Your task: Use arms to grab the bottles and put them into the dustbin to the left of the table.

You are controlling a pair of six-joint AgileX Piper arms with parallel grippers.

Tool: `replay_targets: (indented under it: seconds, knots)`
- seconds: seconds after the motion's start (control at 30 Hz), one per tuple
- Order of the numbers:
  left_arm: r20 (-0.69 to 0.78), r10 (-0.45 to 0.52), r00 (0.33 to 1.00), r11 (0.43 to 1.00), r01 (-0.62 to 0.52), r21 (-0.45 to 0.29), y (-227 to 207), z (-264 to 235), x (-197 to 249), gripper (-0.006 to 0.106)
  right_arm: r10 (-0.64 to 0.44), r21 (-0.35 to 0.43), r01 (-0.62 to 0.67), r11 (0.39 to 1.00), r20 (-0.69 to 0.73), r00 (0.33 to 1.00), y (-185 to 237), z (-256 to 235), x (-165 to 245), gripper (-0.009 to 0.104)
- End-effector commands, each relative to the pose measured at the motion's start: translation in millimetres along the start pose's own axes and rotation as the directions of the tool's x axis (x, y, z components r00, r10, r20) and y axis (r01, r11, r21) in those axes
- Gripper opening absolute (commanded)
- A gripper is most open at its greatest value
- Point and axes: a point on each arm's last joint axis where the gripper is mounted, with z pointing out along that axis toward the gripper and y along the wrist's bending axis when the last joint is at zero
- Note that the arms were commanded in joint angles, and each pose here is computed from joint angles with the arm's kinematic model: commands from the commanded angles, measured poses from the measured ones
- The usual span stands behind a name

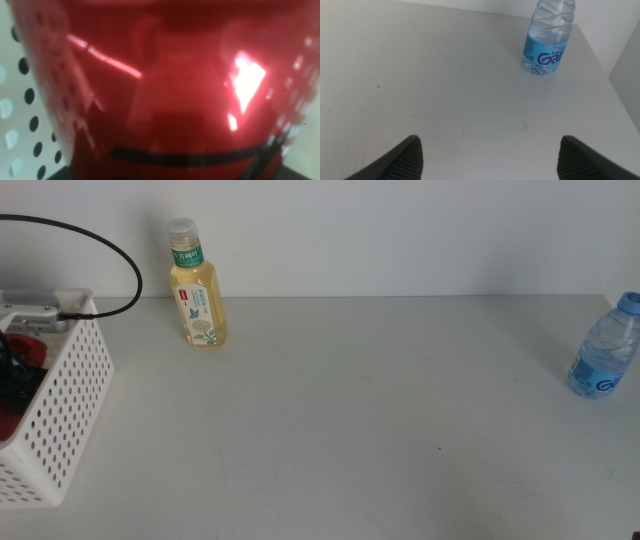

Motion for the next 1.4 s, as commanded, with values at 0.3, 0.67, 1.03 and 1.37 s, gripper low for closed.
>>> replay_targets:
  seconds: [0.3, 0.67, 1.03, 1.37]
  knots:
    - [0.127, -0.049, 0.991, 0.999, 0.048, 0.016, 0.3, -32.7, -9.1, 0.036, -0.018, 0.022, 0.016, 1.000, 0.090, 0.996, -1.7, -2.4, -8.4, 0.094]
    - [0.079, -0.042, 0.996, 0.999, 0.042, 0.005, 3.1, -63.3, -4.8, 0.094, -0.018, 0.022, 0.016, 1.000, 0.090, 0.996, -1.7, -2.4, -8.4, 0.094]
    - [0.489, -0.132, 0.862, 0.987, 0.069, 0.144, -36.3, -172.8, 13.9, 0.094, -0.018, 0.022, 0.016, 1.000, 0.090, 0.996, -1.7, -2.4, -8.4, 0.094]
    - [0.712, -0.023, 0.702, 0.983, -0.114, 0.145, -95.5, -249.5, 53.6, 0.094, -0.018, 0.022, 0.016, 1.000, 0.090, 0.996, -1.7, -2.4, -8.4, 0.094]
